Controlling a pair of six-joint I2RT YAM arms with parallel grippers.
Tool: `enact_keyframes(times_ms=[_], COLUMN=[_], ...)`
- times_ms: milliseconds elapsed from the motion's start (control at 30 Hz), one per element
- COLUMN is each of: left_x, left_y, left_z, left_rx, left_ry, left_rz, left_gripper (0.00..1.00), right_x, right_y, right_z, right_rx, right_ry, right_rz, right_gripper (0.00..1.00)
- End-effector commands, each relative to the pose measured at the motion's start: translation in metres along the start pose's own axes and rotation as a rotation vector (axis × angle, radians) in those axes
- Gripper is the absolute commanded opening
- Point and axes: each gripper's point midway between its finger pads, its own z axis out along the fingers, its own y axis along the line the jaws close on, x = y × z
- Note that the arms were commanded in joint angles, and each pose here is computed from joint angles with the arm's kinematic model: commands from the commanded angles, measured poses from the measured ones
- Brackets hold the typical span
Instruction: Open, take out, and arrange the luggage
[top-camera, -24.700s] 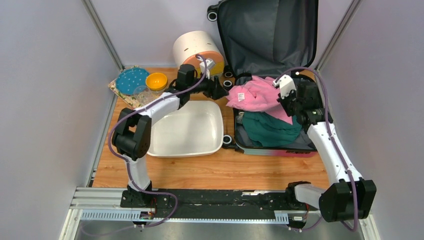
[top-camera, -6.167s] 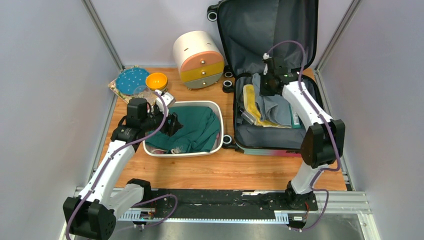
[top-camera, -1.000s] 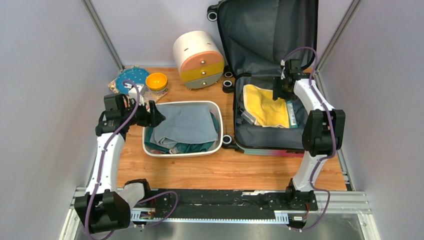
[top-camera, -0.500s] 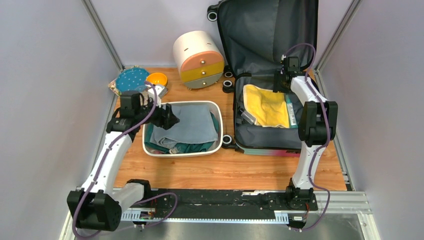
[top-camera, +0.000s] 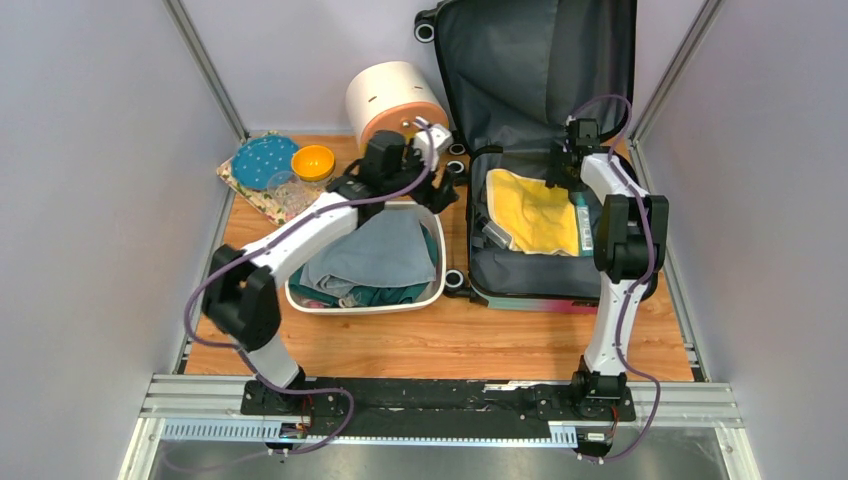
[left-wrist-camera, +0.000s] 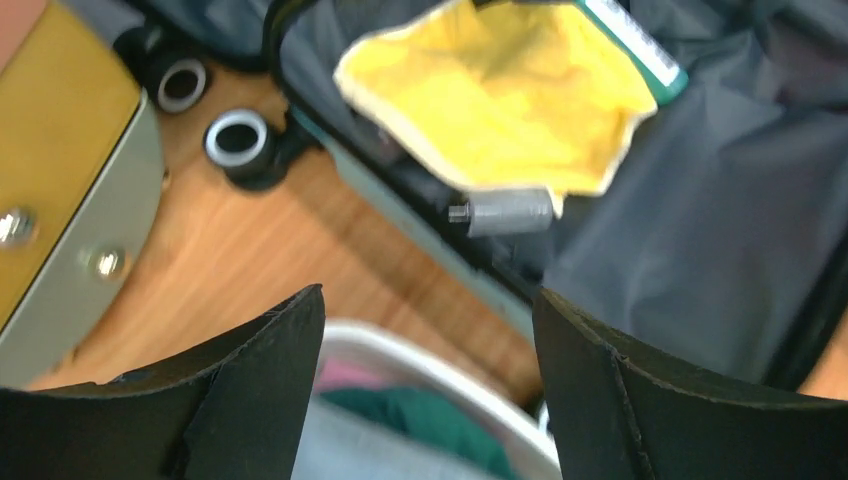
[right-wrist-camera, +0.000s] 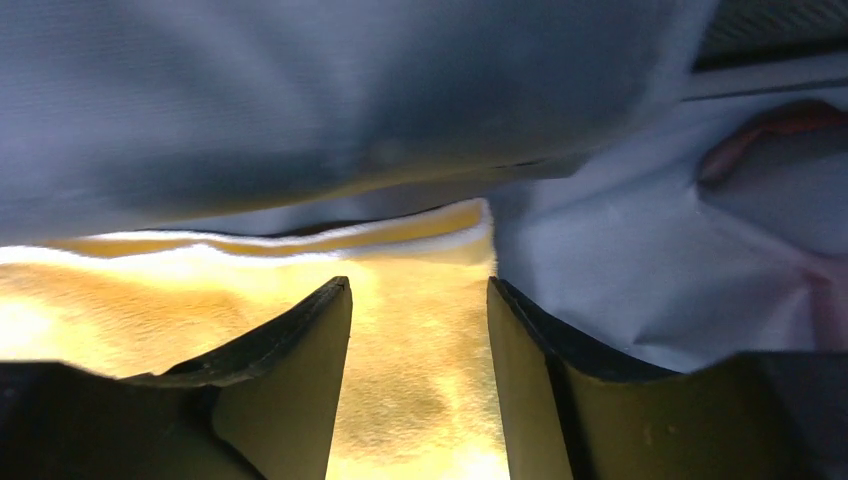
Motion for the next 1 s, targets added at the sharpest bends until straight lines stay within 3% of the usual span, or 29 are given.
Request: enact_keyframes(times_ms=[0, 167, 300, 500, 600, 667, 700, 733, 867, 967], left_x=[-0.044, -0.08, -0.066, -0.055, -0.048, -0.043, -0.042, -0.041, -0.03, -0.028], left_y=[-0.003, -0.004, -0.002, 0.007, 0.01, 0.011, 0.011, 0.01, 0.004, 0.02], left_z=[0.064, 0.117, 0.152, 0.159, 0.154, 0.152, 0.151, 0.151, 0.153, 0.158], left_rx=[-0.115, -0.17, -0.175, -0.212, -0.236, -0.235, -0.228, -0.202, 0.007, 0.001], left_ry=[-0.134, -0.241, -0.237, -0.227, -0.215, -0.202, -0.198, -0.195, -0.142, -0.117], left_rz=[0.032, 0.007, 0.0, 0.022, 0.03, 0.043, 0.052, 0.066, 0.15, 0.192], left_gripper=[0.84, 0.84, 0.83, 0.84, 0.84, 0.84, 0.84, 0.84, 0.9, 0.9], right_x=[-0.02, -0.017, -0.014, -0.007, -0.005, -0.01, -0.003, -0.005, -0.013, -0.007], right_y=[-0.015, -0.024, -0.007, 0.009, 0.011, 0.013, 0.018, 0.02, 0.029, 0.036], right_z=[0.0, 0.006, 0.013, 0.027, 0.029, 0.019, 0.016, 0.009, -0.037, -0.063], right_rx=[0.016, 0.029, -0.066, -0.164, -0.175, -0.19, -0.222, -0.24, -0.321, -0.38], right_ry=[-0.054, -0.059, -0.066, -0.055, -0.055, -0.072, -0.06, -0.073, -0.141, -0.172], right_rz=[0.046, 0.063, 0.071, 0.061, 0.058, 0.05, 0.031, 0.017, -0.101, -0.182], right_gripper=[0.58, 0.64, 0.62, 0.61, 0.51, 0.31, 0.08, 0.0, 0.0, 0.0])
